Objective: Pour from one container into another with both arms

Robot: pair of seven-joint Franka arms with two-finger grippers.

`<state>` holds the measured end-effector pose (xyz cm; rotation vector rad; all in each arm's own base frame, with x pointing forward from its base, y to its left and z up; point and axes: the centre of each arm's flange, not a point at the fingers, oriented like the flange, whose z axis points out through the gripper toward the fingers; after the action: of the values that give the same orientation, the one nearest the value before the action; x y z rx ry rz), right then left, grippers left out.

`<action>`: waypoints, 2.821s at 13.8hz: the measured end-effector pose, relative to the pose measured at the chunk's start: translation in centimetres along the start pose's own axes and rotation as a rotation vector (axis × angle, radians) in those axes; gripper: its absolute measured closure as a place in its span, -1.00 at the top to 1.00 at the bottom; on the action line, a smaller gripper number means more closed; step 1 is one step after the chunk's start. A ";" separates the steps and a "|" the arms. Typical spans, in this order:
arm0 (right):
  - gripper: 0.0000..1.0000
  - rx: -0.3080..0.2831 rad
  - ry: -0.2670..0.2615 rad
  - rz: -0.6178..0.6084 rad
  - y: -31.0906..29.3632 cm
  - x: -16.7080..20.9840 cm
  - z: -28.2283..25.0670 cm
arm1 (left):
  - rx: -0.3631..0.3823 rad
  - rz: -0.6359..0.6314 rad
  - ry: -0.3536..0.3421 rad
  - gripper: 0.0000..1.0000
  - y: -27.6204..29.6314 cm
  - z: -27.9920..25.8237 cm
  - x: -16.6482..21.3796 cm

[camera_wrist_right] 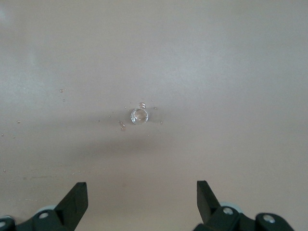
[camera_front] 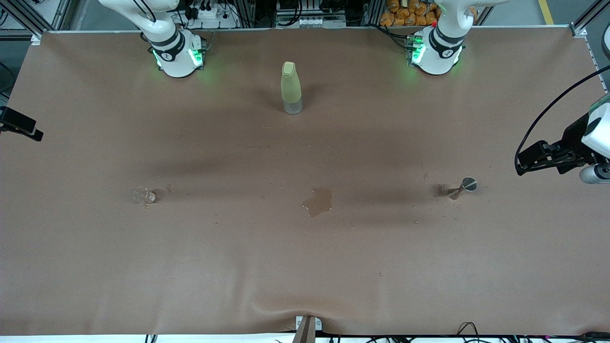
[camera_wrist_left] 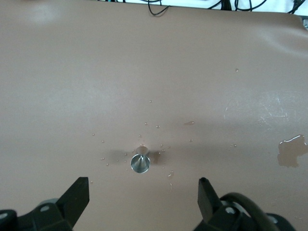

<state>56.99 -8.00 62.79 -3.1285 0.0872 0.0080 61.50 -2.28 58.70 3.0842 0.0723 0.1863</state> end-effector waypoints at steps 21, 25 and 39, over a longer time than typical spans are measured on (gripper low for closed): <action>1.00 0.075 -0.073 -0.225 -3.0 1.7 8.4 | 0.002 0.034 -0.027 1.00 -0.8 0.9 0.1; 1.00 0.229 -0.042 -0.460 1.1 2.0 12.7 | 0.002 0.082 -0.032 1.00 -0.8 1.2 0.1; 1.00 0.875 0.433 -0.881 14.7 0.2 34.0 | -0.262 0.664 -0.021 1.00 -9.3 7.5 1.6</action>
<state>56.23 -22.31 28.60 -2.0193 -0.9715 -0.5367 63.58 6.75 50.92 2.7261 -0.9007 0.1673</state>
